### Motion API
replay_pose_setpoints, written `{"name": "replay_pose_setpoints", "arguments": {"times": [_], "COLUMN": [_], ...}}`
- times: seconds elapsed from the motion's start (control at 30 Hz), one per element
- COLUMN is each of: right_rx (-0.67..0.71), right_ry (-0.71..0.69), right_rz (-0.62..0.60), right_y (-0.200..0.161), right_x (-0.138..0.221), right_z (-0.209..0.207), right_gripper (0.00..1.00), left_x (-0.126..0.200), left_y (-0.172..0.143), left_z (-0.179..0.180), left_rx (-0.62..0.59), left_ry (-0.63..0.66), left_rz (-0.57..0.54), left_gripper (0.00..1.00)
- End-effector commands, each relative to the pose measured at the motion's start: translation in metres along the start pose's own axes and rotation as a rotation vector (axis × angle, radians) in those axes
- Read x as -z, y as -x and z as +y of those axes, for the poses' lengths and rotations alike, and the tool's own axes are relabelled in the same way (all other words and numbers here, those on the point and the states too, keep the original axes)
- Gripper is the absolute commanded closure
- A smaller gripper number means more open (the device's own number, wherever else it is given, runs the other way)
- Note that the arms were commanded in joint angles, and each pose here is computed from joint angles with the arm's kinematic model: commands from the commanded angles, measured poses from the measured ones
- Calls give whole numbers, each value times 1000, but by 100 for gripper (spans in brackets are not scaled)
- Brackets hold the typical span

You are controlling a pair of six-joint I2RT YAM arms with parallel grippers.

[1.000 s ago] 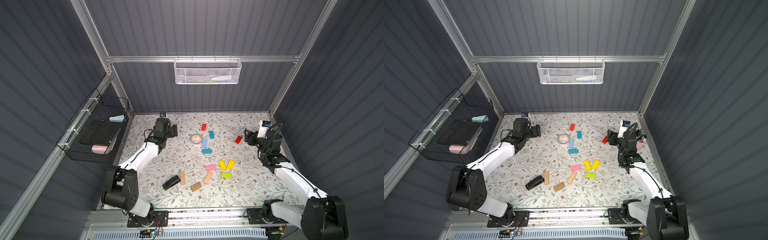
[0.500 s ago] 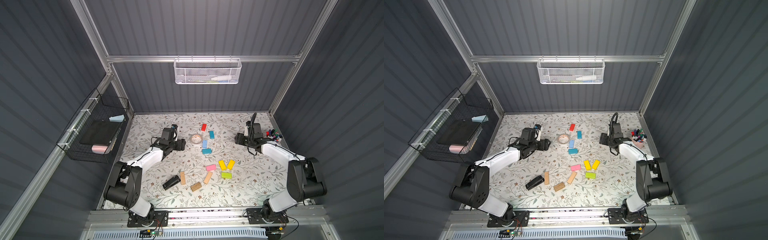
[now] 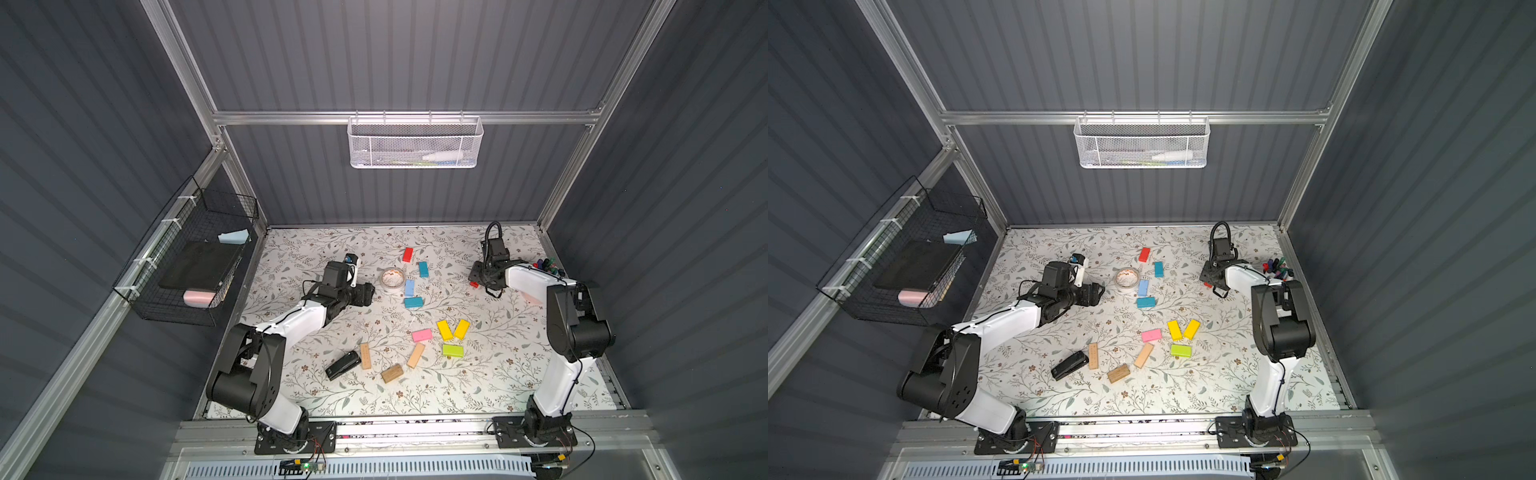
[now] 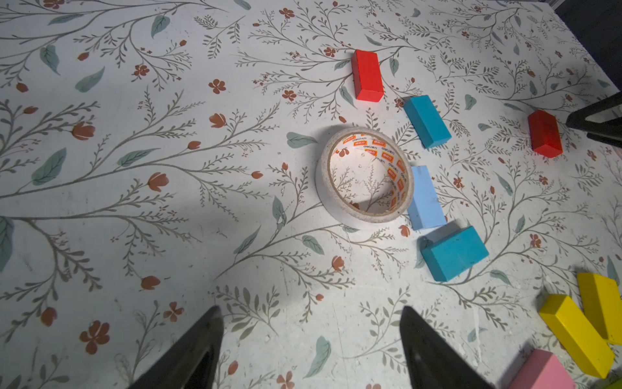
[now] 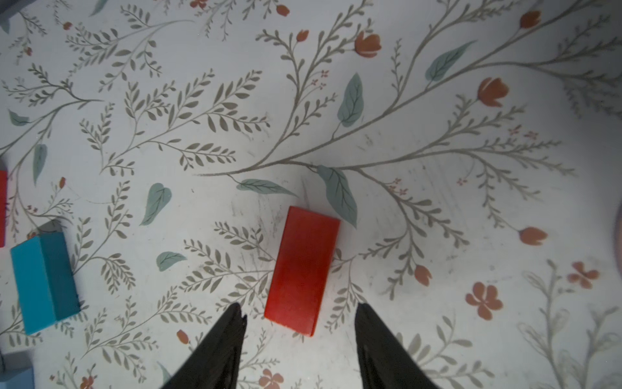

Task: Assemble the letter c with building blocks
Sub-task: Pick up the building block from the center of the board.

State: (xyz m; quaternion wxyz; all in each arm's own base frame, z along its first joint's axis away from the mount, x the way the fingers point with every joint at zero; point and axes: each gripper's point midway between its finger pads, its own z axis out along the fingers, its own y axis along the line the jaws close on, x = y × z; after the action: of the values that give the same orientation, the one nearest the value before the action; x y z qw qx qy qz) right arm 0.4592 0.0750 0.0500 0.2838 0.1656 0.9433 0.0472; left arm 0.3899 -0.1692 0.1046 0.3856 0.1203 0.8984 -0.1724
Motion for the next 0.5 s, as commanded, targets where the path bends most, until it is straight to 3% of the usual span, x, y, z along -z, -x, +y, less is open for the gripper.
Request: {"name": "replay_pose_setpoints", "arguments": {"times": [0.0,0.47], "right_rx": [-54,-47], "right_ry": [-36,1], "right_rz": [6,26], "right_y": [3,8], "right_x": [-6,-21], "right_z": [-9,-5], "right_gripper": [44,45], "left_x": [7,8], "left_y": [4,0], "left_z": [-6,-8], "left_rx": [-20,-20], "left_ry": [-20,-22], "left_rz": [-27,-29], "left_gripper": [19,19]}}
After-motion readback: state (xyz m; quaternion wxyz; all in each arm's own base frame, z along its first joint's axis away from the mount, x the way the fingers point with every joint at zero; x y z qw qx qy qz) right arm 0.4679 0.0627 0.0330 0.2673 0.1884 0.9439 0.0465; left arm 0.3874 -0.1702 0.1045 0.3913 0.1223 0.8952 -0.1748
